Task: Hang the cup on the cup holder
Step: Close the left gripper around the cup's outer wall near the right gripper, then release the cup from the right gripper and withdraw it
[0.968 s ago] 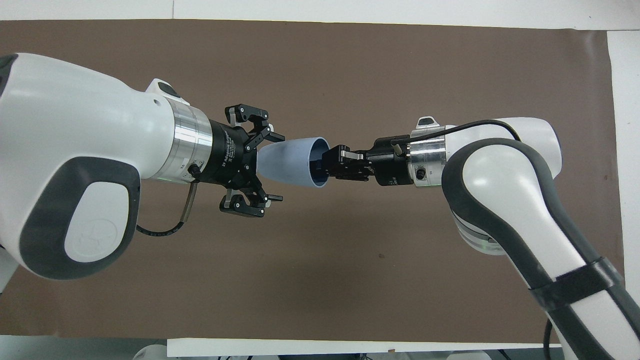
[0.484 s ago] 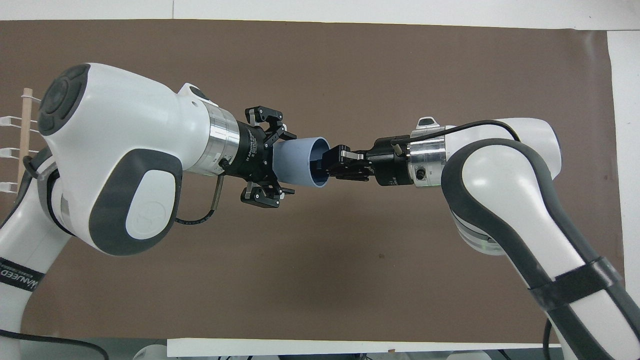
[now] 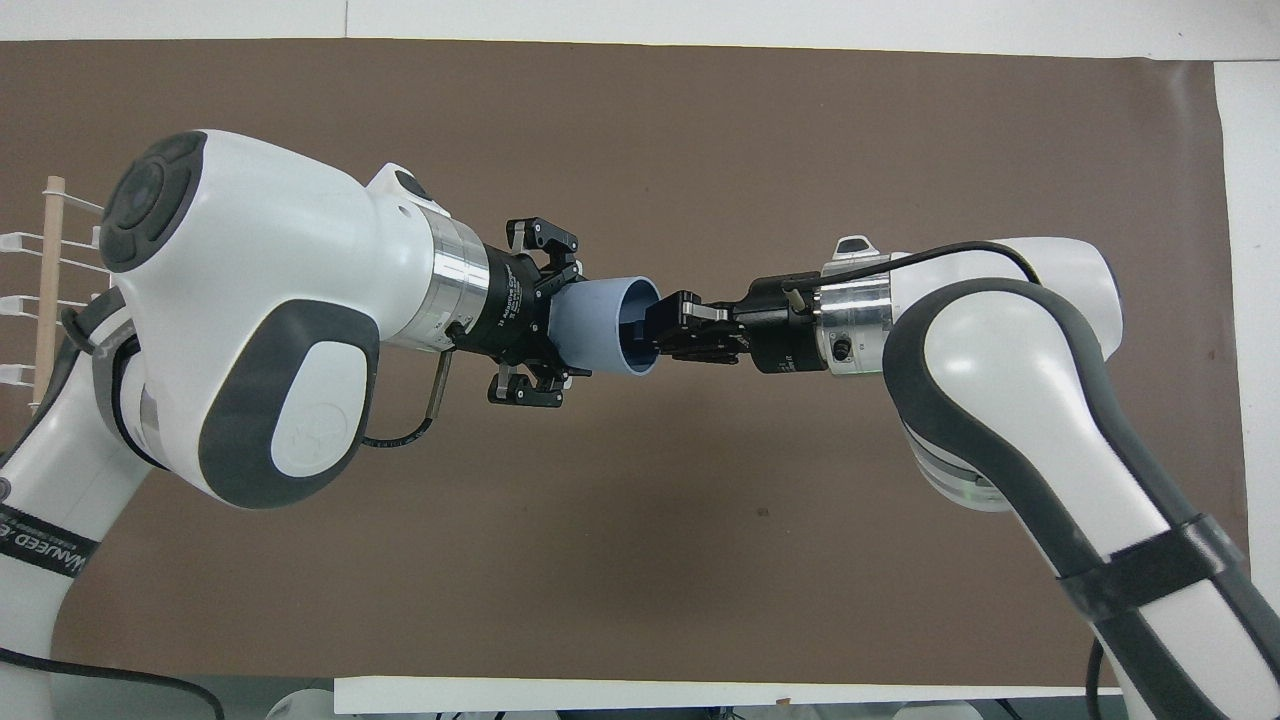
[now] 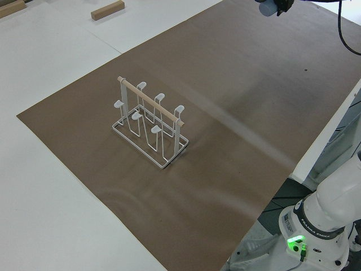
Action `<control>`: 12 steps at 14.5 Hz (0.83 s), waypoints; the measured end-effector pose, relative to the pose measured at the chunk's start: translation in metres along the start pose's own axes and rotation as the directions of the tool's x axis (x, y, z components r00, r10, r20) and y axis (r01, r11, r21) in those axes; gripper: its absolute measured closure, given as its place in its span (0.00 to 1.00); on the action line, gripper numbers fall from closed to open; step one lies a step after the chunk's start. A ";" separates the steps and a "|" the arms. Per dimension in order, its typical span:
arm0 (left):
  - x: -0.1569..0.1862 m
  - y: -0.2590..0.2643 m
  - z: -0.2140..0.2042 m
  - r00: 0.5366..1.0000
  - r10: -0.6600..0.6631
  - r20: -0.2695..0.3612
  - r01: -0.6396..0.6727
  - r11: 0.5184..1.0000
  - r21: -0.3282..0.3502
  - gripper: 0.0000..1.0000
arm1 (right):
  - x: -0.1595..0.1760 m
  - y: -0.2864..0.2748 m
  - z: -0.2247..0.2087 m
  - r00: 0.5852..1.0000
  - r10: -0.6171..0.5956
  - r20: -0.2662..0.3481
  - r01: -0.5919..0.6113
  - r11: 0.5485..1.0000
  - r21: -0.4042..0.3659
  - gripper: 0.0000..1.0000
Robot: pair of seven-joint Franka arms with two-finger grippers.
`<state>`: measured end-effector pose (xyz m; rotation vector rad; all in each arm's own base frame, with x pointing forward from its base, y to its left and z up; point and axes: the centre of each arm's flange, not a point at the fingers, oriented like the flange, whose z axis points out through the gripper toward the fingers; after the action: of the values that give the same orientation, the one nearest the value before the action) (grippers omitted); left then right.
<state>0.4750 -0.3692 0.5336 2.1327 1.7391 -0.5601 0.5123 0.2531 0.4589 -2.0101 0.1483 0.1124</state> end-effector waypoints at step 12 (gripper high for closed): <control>0.091 0.010 -0.030 0.896 -0.010 -0.443 0.036 0.998 0.049 0.27 | 0.050 0.022 -0.164 0.978 -0.080 -0.191 0.039 0.977 -0.211 0.00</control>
<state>0.5033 -0.2785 0.5146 2.4237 1.9976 -0.1266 0.5606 0.0930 0.5019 -2.2293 0.2093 -0.1168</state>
